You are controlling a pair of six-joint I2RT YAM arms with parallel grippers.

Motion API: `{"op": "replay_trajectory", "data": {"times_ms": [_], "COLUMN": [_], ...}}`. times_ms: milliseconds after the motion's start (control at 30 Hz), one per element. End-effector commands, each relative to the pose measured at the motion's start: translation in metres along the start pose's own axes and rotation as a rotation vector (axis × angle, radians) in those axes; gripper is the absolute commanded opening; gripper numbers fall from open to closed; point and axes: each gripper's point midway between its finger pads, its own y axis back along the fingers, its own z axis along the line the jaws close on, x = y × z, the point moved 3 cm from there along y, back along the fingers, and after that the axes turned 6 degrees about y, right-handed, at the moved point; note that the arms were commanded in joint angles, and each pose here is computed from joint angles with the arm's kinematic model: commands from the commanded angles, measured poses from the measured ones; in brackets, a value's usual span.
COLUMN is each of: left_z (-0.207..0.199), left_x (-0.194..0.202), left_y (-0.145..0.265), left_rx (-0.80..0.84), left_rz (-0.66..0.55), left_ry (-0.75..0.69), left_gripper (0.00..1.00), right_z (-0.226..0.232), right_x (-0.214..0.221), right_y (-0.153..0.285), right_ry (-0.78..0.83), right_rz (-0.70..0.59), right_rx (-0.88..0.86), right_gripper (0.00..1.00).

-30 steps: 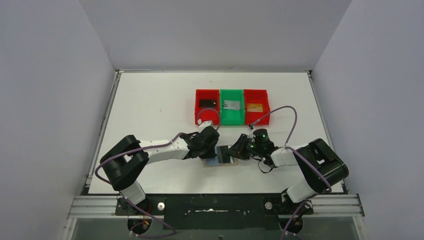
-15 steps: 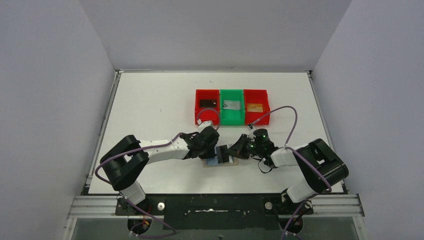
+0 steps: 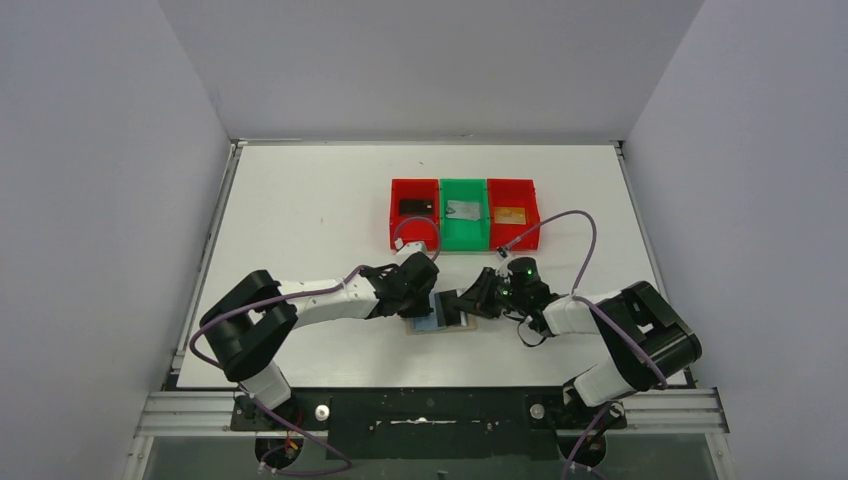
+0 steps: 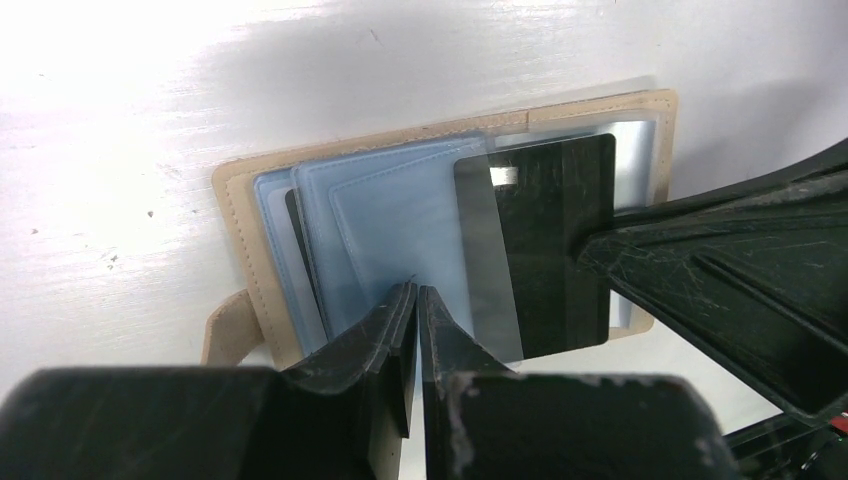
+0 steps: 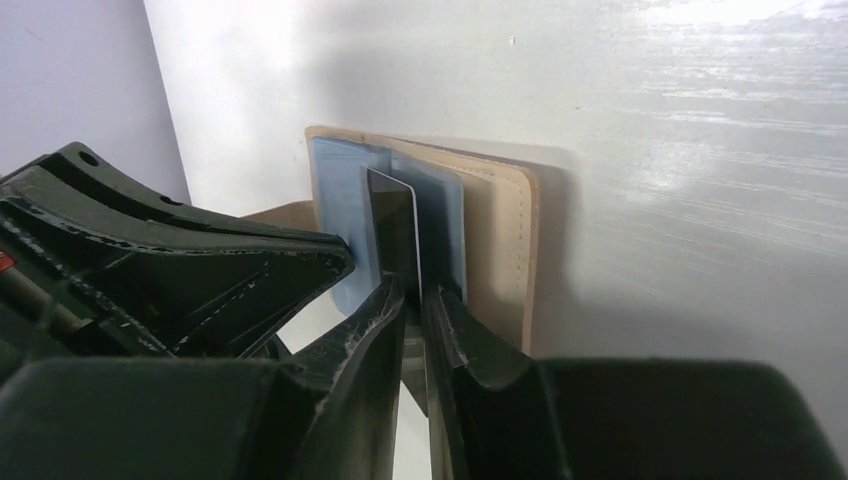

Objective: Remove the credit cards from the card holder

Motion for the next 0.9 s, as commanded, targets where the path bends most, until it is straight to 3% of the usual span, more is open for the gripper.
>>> {"op": "replay_trajectory", "data": {"times_ms": [0, 100, 267, 467, 867], "left_z": [0.009, 0.009, 0.011, 0.012, 0.003], "left_x": [0.002, 0.001, -0.002, -0.014, -0.036], "left_y": [0.002, 0.003, 0.007, 0.018, 0.042], "left_rx": [-0.039, -0.038, -0.048, -0.03, 0.045], "left_rz": [0.01, 0.01, -0.012, -0.061, -0.14], "left_ry": [-0.028, -0.029, -0.024, 0.003, 0.029], "left_gripper": [0.07, 0.06, 0.07, 0.1, 0.26], "right_z": [0.005, 0.006, -0.001, -0.003, 0.022], "right_x": [-0.006, -0.006, -0.01, -0.018, -0.037], "right_y": [-0.005, -0.006, -0.001, 0.013, 0.025], "right_ry": [0.011, -0.005, 0.003, 0.049, 0.131], "right_rz": [-0.016, -0.019, -0.055, -0.101, -0.137], "right_rx": [-0.051, -0.064, -0.001, 0.066, 0.04], "right_gripper": [0.18, 0.17, 0.0, 0.0, 0.0]}}
